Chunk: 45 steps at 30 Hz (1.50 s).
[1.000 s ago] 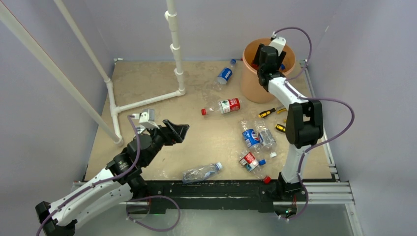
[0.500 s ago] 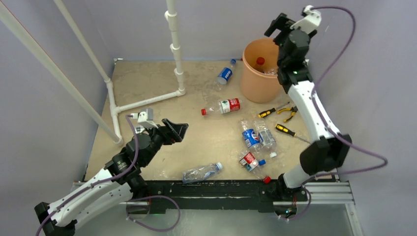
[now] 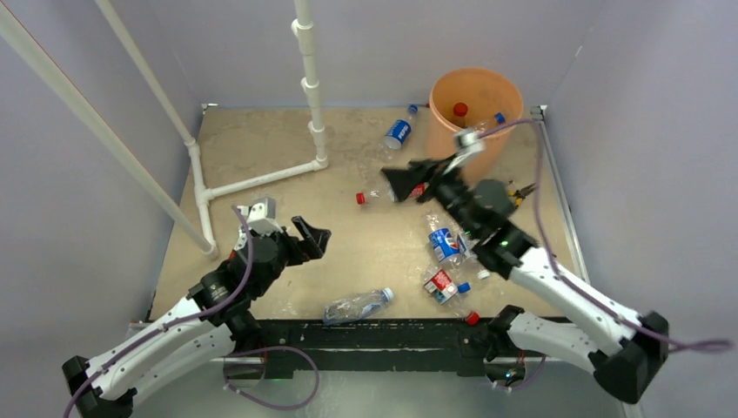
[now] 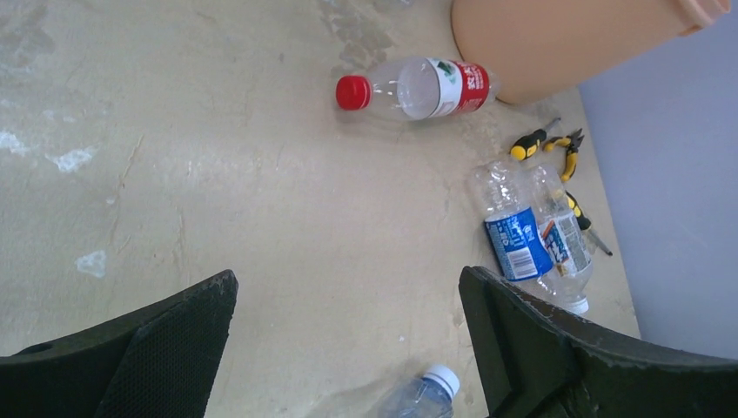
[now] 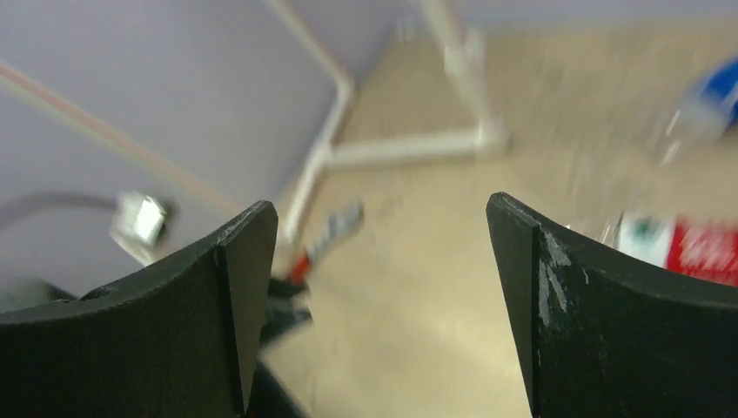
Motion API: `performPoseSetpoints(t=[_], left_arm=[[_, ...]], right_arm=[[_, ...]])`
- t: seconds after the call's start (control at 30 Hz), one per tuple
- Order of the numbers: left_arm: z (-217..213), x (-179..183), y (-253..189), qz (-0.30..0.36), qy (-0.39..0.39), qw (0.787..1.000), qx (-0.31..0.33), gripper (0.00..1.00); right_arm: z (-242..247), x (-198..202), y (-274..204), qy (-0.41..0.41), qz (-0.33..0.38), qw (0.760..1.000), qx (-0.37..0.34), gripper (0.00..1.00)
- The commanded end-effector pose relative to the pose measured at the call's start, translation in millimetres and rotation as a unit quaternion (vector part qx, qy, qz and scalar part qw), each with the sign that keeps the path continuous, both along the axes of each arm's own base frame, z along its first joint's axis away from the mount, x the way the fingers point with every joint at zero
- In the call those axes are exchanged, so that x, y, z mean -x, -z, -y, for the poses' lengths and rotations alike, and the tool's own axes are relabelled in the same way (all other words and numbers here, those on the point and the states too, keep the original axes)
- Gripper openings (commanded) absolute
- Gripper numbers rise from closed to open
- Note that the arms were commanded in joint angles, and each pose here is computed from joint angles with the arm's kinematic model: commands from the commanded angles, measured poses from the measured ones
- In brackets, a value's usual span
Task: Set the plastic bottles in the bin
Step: Place the plastic bottle in the trash bin, then pick up the plastic bottle at the center of the board.
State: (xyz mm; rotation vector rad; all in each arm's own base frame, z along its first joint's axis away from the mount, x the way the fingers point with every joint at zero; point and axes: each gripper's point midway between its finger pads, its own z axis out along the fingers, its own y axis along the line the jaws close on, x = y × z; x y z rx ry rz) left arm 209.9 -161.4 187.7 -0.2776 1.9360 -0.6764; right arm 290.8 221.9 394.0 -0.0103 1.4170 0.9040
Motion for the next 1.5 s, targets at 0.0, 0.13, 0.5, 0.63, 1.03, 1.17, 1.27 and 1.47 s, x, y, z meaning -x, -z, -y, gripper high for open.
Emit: performPoseSetpoints(t=[0.0,0.13,0.5,0.63,1.03,1.17,1.27,1.47], left_arm=[[-1,8,18,-0.012,0.004,0.999,0.029,0.99],[4,12,29,-0.018,0.009,0.998,0.056,0.97],[15,12,59,-0.061,0.009,0.996,0.069,0.93],[16,14,59,-0.058,0.013,0.995,0.078,0.93],[16,12,70,-0.057,0.007,0.994,0.089,0.92],[20,12,74,-0.059,0.012,0.994,0.094,0.92],[23,12,75,-0.06,0.017,0.993,0.102,0.91],[35,8,68,-0.054,0.029,0.991,0.119,0.91]], right_arm=[[-48,15,142,-0.038,-0.139,0.985,0.091,0.9],[-48,-3,180,0.009,-0.168,0.976,0.136,0.89],[-71,-111,210,0.166,-0.15,0.921,0.318,0.91],[-81,-138,239,0.17,-0.164,0.902,0.361,0.89],[-75,-160,277,0.164,-0.192,0.886,0.39,0.86],[-63,-151,260,0.174,-0.184,0.885,0.39,0.87],[-56,-142,251,0.17,-0.184,0.885,0.392,0.9],[-31,-154,283,0.18,-0.225,0.865,0.411,0.9]])
